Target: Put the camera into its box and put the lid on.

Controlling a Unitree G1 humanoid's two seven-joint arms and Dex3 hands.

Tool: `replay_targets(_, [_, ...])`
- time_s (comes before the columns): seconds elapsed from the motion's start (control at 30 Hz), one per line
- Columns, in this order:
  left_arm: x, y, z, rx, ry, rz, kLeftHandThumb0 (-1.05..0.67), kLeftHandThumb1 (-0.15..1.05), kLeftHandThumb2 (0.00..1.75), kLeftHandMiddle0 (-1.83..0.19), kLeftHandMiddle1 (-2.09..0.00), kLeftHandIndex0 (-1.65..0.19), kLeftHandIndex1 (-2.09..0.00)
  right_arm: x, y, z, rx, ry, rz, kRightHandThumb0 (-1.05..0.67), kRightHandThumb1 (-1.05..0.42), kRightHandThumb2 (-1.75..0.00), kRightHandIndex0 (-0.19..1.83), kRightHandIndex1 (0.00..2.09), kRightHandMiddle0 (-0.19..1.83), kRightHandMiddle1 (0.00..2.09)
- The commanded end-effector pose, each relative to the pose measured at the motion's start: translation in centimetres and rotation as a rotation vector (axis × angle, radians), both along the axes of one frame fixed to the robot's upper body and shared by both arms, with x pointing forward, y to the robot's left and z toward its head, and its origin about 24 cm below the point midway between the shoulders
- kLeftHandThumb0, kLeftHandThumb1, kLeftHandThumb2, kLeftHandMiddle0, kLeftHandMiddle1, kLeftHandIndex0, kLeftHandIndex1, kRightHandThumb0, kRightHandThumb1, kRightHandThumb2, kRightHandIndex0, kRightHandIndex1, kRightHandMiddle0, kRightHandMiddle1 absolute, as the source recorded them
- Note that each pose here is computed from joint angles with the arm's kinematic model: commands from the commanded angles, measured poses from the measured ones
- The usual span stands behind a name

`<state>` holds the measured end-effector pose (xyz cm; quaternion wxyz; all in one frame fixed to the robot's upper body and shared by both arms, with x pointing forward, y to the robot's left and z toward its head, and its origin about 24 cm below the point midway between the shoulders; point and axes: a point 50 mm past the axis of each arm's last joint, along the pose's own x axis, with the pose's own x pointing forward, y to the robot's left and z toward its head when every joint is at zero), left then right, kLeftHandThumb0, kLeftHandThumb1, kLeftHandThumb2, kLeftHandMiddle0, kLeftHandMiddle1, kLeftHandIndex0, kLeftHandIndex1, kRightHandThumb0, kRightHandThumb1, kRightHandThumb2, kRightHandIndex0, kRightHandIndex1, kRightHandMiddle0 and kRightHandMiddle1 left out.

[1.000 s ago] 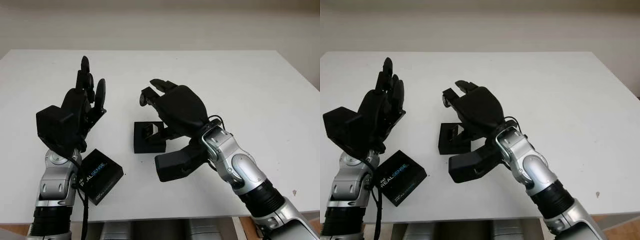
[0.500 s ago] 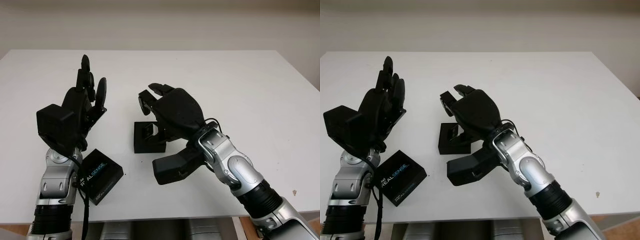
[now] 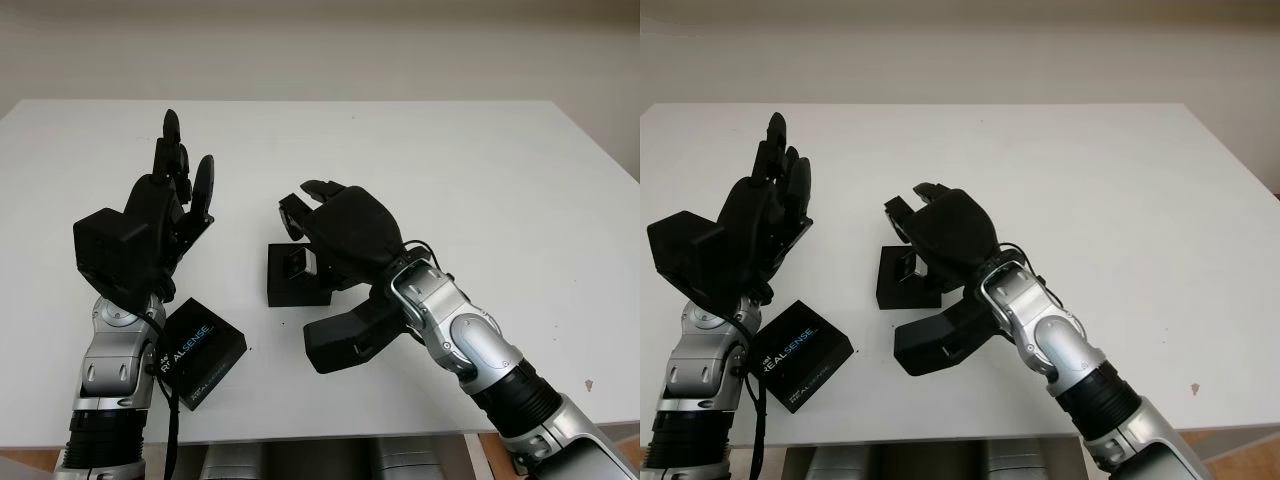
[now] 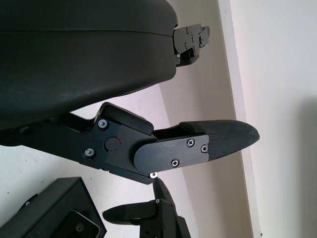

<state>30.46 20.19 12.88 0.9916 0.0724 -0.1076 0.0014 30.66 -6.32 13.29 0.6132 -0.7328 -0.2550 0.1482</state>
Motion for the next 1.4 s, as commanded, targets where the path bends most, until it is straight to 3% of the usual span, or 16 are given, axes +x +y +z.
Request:
replay_targets(0.0, [0.1,-0.3,0.7,-0.001,-0.034,-0.010,-0.80,1.05,0.62,0.19,0.00,0.19,0.00,0.3,0.2,0.2,-0.003,-0.009,-0.001,-0.79,-0.95,-0.05,0.40,0.08,0.14,1.59])
replay_targets(0.8, [0.1,-0.3,0.7,0.012,-0.037,-0.010,-0.81,1.05,0.62,0.19,0.00,0.19,0.00,1.4,0.4,-0.7,0.036,0.003,0.003,-0.73,-0.91,-0.05,0.45,0.10,0.27,1.41])
replay_targets(1.23, [0.0,-0.2,0.8,0.004,-0.044,-0.007,-0.80,1.05,0.62,0.19,0.00,0.19,0.00,1.3,0.5,-1.1,-0.028,0.021,-0.007,-0.70,-0.94,-0.06,0.46,0.14,0.36,1.44])
replay_targets(1.37, [-0.1,-0.2,0.7,0.011,-0.042,-0.004,-0.78,1.05,0.64,0.19,0.00,0.19,0.00,1.1,0.5,-1.1,-0.041,0.015,-0.001,-0.61,-0.97,-0.06,0.48,0.16,0.41,1.42])
